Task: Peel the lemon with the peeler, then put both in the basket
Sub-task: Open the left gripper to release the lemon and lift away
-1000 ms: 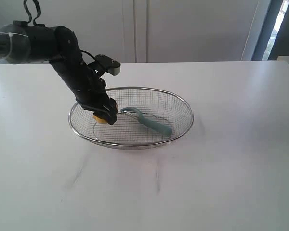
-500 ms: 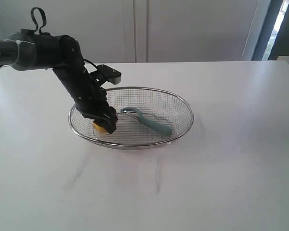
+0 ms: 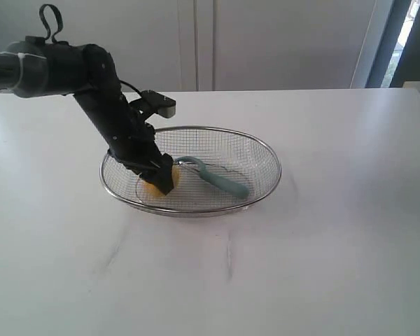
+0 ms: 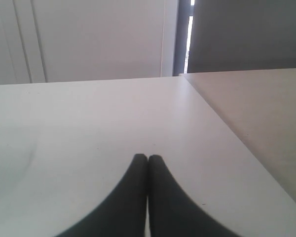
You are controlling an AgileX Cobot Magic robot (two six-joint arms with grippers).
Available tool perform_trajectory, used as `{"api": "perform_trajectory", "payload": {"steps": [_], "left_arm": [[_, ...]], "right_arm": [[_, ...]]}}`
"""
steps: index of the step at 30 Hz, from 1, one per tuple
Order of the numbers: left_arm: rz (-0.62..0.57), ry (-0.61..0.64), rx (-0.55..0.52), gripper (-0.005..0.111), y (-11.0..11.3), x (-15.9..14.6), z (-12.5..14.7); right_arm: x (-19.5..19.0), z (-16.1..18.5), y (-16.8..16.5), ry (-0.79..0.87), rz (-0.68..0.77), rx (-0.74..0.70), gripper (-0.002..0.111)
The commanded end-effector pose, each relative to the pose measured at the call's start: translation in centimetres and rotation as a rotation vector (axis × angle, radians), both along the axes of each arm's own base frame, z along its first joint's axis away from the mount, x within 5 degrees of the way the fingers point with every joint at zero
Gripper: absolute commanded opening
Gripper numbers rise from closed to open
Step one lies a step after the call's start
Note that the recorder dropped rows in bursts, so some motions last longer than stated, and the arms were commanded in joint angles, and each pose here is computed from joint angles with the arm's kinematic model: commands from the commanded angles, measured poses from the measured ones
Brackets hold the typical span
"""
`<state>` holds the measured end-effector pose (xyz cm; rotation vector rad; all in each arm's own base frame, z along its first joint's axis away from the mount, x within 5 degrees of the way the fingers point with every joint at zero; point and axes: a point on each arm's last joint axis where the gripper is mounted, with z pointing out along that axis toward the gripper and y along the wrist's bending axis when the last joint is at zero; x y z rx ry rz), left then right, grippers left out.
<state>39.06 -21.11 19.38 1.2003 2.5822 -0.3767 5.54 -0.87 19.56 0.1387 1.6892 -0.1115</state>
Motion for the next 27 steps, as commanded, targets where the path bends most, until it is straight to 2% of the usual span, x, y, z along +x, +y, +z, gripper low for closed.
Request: {"api": "perform_trajectory", "payload": {"steps": [1, 4, 6, 7, 9, 13, 17, 27], "left_arm": [[-0.010, 0.010, -0.030, 0.083, 0.6, -1.8, 4.7], [0.075, 0.094, -0.034, 0.082, 1.3, -3.6, 7.4], [0.105, 0.128, -0.033, 0.075, 1.7, -4.5, 8.6], [0.120, 0.139, -0.034, 0.070, 1.8, -4.9, 9.2], [0.131, 0.136, -0.042, 0.052, 2.2, -5.7, 10.6], [0.137, 0.125, -0.052, 0.023, 2.5, -6.4, 11.9], [0.147, 0.132, -0.051, 0.000, 2.7, -6.9, 12.5], [0.151, 0.100, 0.030, 0.000, 4.1, -7.2, 13.1]], "right_arm": [[0.0, -0.1, 0.0, -0.006, -0.003, -0.008, 0.000], [0.0, -0.1, 0.0, -0.006, -0.003, -0.008, 0.000], [0.0, -0.1, 0.0, -0.006, -0.003, -0.008, 0.000], [0.0, -0.1, 0.0, -0.006, -0.003, -0.008, 0.000], [0.0, -0.1, 0.0, -0.006, -0.003, -0.008, 0.000], [0.0, -0.1, 0.0, -0.006, -0.003, -0.008, 0.000], [0.0, -0.1, 0.0, -0.006, -0.003, -0.008, 0.000], [0.0, -0.1, 0.0, -0.006, -0.003, -0.008, 0.000]]}}
